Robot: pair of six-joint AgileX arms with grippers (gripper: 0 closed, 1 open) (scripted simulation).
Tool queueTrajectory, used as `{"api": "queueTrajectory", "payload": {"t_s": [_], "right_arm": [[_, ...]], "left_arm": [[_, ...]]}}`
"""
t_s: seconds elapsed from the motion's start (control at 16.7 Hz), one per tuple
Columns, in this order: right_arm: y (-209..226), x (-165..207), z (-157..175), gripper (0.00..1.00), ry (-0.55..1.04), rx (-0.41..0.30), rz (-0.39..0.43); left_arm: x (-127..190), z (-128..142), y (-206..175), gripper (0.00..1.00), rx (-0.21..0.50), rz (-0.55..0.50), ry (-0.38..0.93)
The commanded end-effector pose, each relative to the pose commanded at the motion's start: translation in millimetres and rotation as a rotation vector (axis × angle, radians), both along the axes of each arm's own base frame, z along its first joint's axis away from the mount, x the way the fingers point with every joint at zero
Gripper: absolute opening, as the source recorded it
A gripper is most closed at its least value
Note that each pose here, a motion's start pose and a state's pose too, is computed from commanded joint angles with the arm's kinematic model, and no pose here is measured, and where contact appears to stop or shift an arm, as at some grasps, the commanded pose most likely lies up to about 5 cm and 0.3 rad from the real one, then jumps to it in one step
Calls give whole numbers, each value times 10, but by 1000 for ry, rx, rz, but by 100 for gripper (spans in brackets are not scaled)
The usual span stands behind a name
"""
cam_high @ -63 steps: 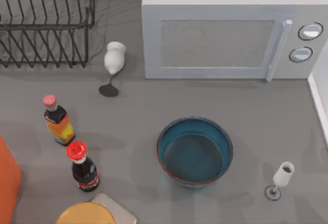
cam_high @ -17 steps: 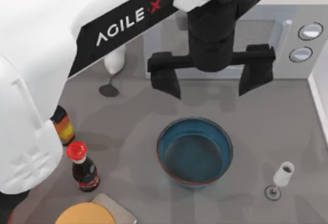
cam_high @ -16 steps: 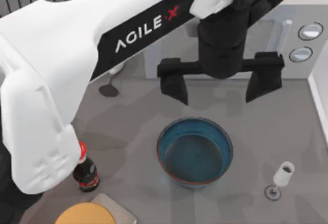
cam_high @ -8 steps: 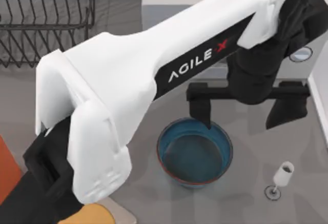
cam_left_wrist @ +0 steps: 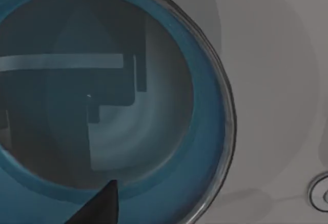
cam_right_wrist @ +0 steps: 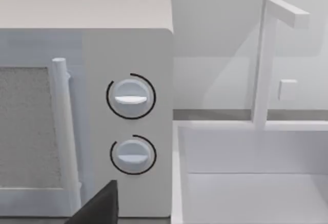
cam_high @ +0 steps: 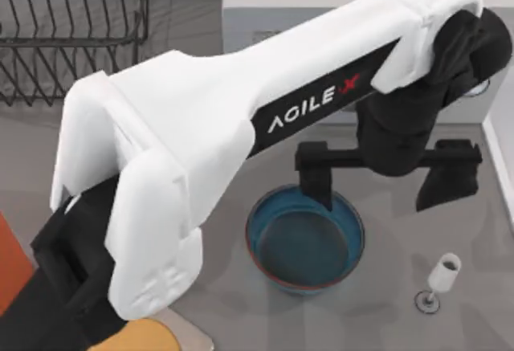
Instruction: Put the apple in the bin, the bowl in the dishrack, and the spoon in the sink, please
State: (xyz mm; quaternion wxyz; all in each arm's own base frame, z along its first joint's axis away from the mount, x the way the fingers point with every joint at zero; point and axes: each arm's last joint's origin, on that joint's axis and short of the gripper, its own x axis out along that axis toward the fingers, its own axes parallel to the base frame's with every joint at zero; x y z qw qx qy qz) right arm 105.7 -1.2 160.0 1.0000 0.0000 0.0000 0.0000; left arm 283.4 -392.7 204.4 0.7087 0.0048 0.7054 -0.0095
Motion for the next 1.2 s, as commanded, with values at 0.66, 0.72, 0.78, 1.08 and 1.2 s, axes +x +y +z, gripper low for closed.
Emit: {"api": "queueTrajectory", "payload": {"t_s": [0.66,0.72,0.78,1.08,1.2], "right_arm": [[0,0,0,100,0,0,0],[0,0,0,100,0,0,0],[0,0,0,100,0,0,0],[0,0,0,100,0,0,0],[0,0,0,100,0,0,0]], "left_arm": [[-41,-764,25,100,6,0,5],[-41,-764,25,100,6,0,5],[-41,-764,25,92,6,0,5],[-41,-764,25,55,6,0,5],[-41,-764,25,40,6,0,5]]}}
